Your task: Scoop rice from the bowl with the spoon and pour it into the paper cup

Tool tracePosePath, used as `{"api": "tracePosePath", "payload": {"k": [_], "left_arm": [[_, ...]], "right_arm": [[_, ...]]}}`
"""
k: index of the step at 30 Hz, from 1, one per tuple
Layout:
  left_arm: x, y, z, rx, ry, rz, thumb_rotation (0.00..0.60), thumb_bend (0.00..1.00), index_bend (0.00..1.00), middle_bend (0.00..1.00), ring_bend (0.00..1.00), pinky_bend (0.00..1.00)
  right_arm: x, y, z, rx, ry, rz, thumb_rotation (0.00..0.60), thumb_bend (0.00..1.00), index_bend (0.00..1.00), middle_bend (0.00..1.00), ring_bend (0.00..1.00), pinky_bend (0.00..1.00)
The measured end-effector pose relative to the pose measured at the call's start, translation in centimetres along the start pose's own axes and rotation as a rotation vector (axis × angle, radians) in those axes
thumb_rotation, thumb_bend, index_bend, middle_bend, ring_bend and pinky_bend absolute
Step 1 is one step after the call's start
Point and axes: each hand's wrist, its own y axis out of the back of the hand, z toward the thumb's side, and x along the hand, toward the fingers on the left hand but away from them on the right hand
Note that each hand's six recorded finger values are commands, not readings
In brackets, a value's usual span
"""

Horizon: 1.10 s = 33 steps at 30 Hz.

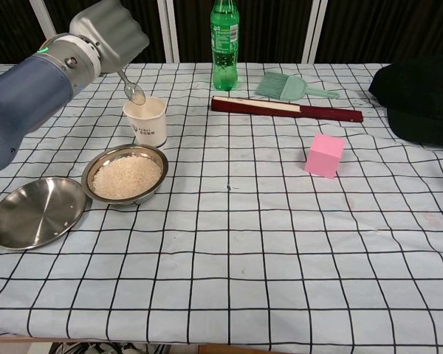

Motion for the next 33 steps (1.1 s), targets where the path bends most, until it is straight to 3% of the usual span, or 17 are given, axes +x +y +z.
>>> {"api": "tracePosePath", "payload": {"k": [12, 22, 33], "left_arm": [[0.1, 2.3, 2.1, 0.243, -0.119, 0.171, 0.6, 0.56, 0.81, 1.0, 1.0, 1.0], [-0.5, 3.1, 4.0, 0.542, -0.245, 0.324, 0.6, 0.56, 0.81, 1.0, 1.0, 1.0], [-0.4, 3.7, 4.0, 0.649, -0.268, 0.382, 0.6, 0.56, 0.81, 1.0, 1.0, 1.0]], "right_arm": [[0.0, 0.1, 0.0, -0.008, -0.001, 0.0, 0.6, 0.25, 0.0, 0.0, 0.0, 0.19], [0.1, 0.0, 0.0, -0.01, 0.0, 0.003, 0.6, 0.25, 0.0, 0.0, 0.0, 0.19], [0.1, 0.0, 0.0, -0.016, -0.002, 0.006, 0.6, 0.25, 0.0, 0.0, 0.0, 0.19]]}}
